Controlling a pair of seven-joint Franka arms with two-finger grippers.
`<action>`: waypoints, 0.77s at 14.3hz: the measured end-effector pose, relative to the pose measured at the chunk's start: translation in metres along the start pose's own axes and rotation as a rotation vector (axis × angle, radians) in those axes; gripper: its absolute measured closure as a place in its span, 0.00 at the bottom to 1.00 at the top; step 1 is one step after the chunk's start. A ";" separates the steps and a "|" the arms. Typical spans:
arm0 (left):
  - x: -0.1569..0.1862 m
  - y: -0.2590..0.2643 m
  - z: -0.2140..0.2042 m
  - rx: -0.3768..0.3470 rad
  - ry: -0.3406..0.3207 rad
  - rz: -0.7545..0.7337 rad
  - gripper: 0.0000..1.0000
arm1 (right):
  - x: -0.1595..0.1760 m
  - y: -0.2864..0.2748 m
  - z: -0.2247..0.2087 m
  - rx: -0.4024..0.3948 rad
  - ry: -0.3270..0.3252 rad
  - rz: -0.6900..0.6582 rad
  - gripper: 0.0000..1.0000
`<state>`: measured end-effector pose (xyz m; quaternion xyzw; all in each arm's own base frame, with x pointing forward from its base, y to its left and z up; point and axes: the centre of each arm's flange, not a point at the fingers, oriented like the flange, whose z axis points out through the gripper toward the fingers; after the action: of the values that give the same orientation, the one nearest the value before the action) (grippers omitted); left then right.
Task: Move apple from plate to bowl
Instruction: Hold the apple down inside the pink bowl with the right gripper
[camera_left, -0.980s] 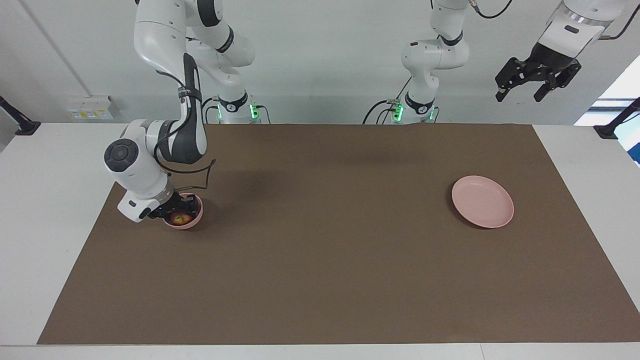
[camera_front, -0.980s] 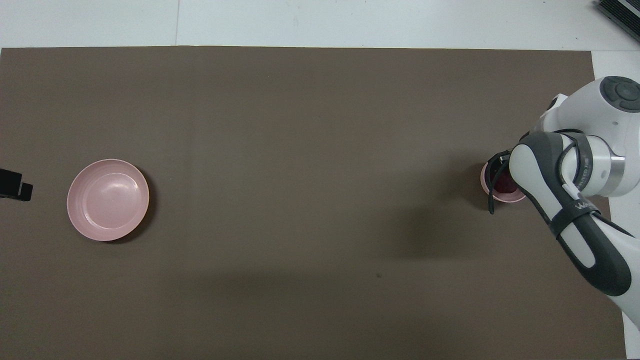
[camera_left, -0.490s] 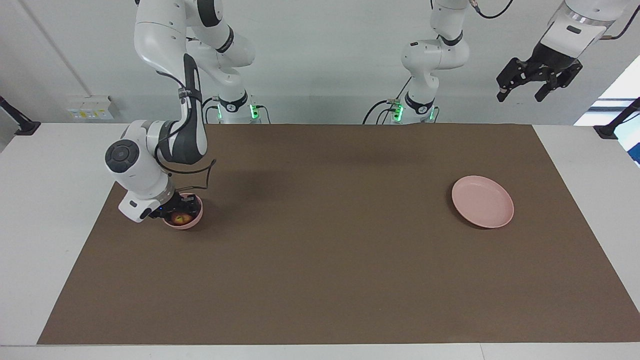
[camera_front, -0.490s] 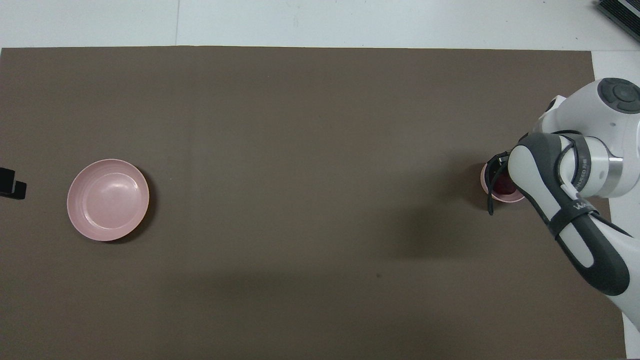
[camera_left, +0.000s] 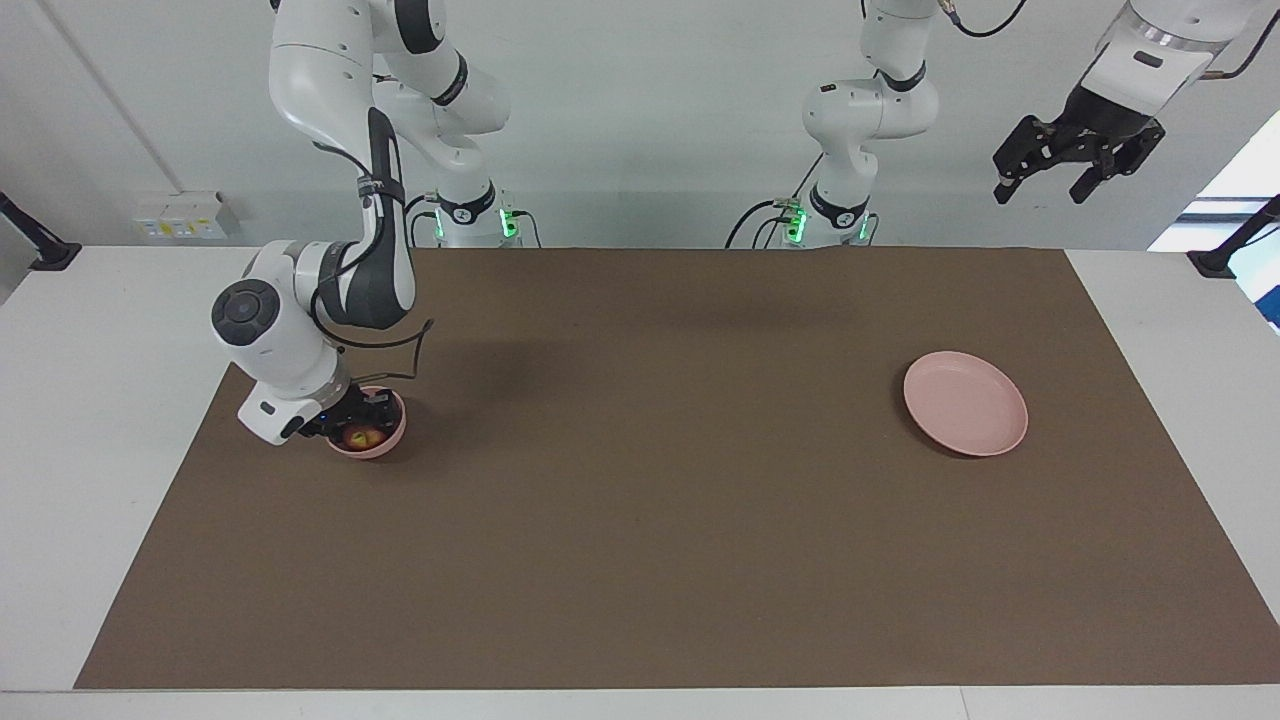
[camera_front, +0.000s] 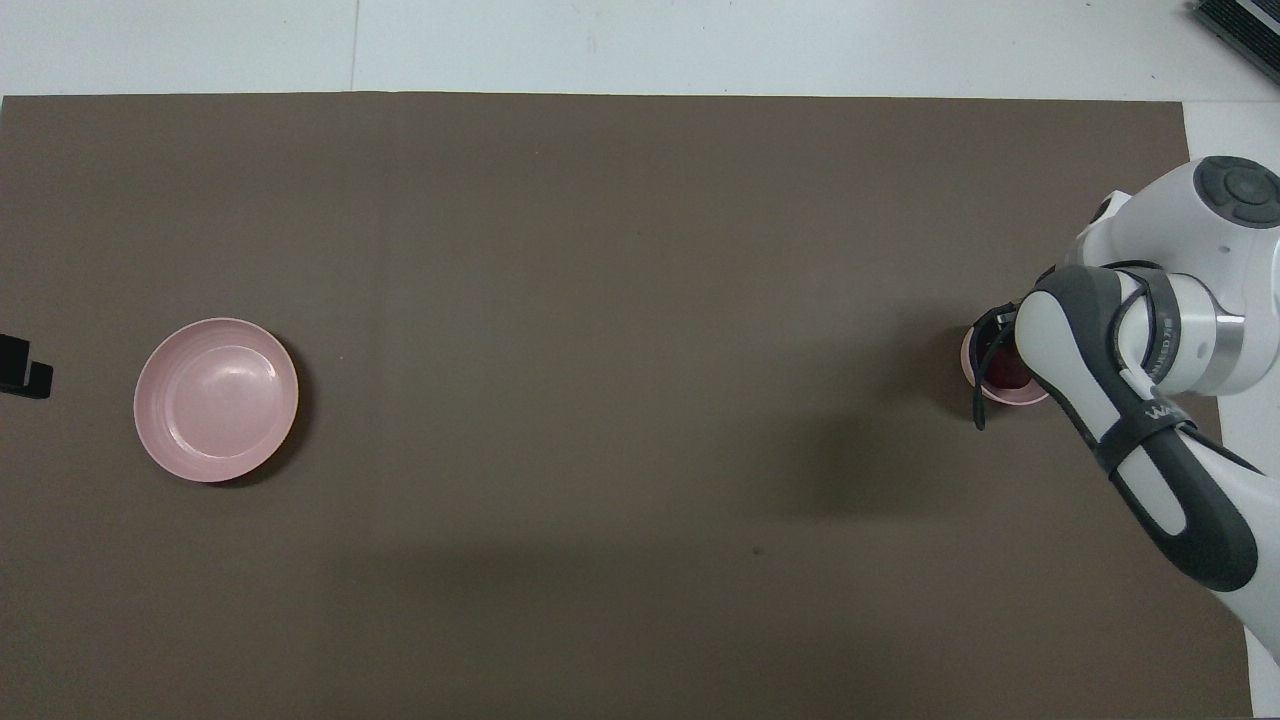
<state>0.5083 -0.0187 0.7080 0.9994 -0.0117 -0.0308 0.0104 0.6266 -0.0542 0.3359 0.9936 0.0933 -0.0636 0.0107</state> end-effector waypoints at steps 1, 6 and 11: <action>0.000 0.000 0.000 0.000 0.000 0.000 0.00 | 0.000 0.000 0.000 0.000 0.000 0.000 0.27; 0.000 0.000 0.000 0.000 0.000 0.000 0.00 | 0.000 0.000 0.000 0.000 0.000 0.000 0.27; 0.000 0.000 0.000 0.000 0.000 0.000 0.00 | 0.000 0.000 0.000 0.000 0.000 0.000 0.15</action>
<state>0.5081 -0.0187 0.7082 0.9994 -0.0115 -0.0307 0.0103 0.6265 -0.0541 0.3356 0.9936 0.0932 -0.0638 0.0106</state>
